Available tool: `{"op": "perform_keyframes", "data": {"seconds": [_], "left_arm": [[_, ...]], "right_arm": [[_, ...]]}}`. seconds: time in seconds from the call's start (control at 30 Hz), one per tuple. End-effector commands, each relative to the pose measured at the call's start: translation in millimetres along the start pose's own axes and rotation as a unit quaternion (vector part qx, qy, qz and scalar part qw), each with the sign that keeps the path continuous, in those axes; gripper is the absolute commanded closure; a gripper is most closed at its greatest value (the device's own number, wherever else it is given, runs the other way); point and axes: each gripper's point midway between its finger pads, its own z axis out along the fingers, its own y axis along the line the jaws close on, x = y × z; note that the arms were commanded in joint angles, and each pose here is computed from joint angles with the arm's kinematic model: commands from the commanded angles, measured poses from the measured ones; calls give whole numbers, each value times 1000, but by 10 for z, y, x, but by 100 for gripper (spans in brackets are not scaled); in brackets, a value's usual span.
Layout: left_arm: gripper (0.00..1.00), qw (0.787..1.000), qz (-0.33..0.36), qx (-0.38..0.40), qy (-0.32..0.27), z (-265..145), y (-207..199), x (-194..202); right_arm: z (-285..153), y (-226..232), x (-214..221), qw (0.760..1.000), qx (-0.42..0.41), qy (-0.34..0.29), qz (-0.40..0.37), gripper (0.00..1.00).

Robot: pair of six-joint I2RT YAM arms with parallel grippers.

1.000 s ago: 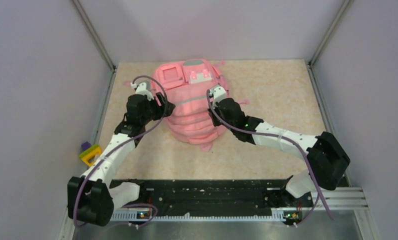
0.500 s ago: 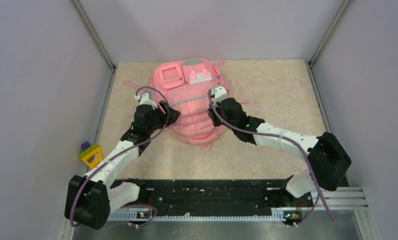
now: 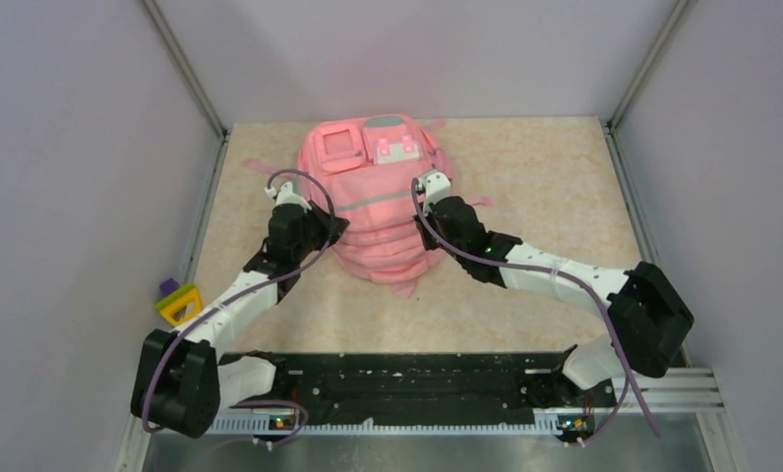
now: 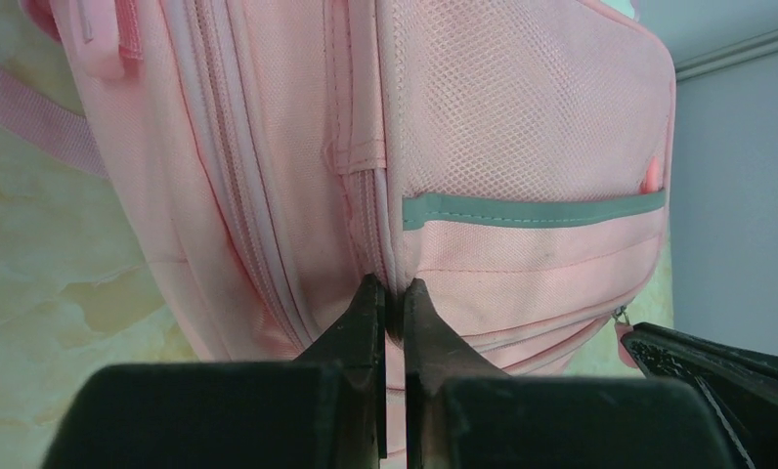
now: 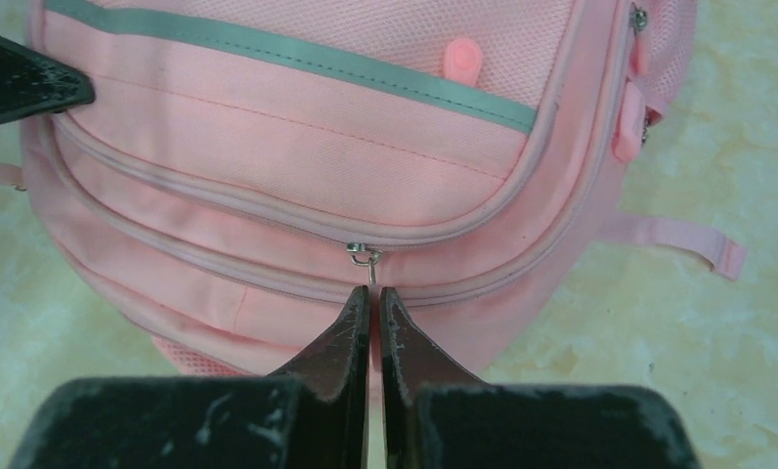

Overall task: Pack the student bag
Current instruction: Zip the student bag at the center of the board.

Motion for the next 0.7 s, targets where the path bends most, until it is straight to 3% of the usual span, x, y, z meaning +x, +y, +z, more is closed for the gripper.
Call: {"op": "perform_keyframes", "data": {"seconds": [0.0, 0.27, 0.53, 0.67], "left_arm": [[100, 998, 44, -21, -40, -151, 34, -198], [100, 989, 132, -65, -34, -675, 167, -347], [100, 970, 218, -77, 72, -926, 198, -230], [100, 959, 257, -81, 82, -1000, 225, -251]], "right_arm": [[-113, -408, 53, 995, 97, 7, -15, 100], [-81, -705, 80, 993, 117, 4, -17, 100], [86, -657, -268, 997, 30, -49, -47, 100], [165, -529, -406, 994, -13, -66, -83, 100]]}}
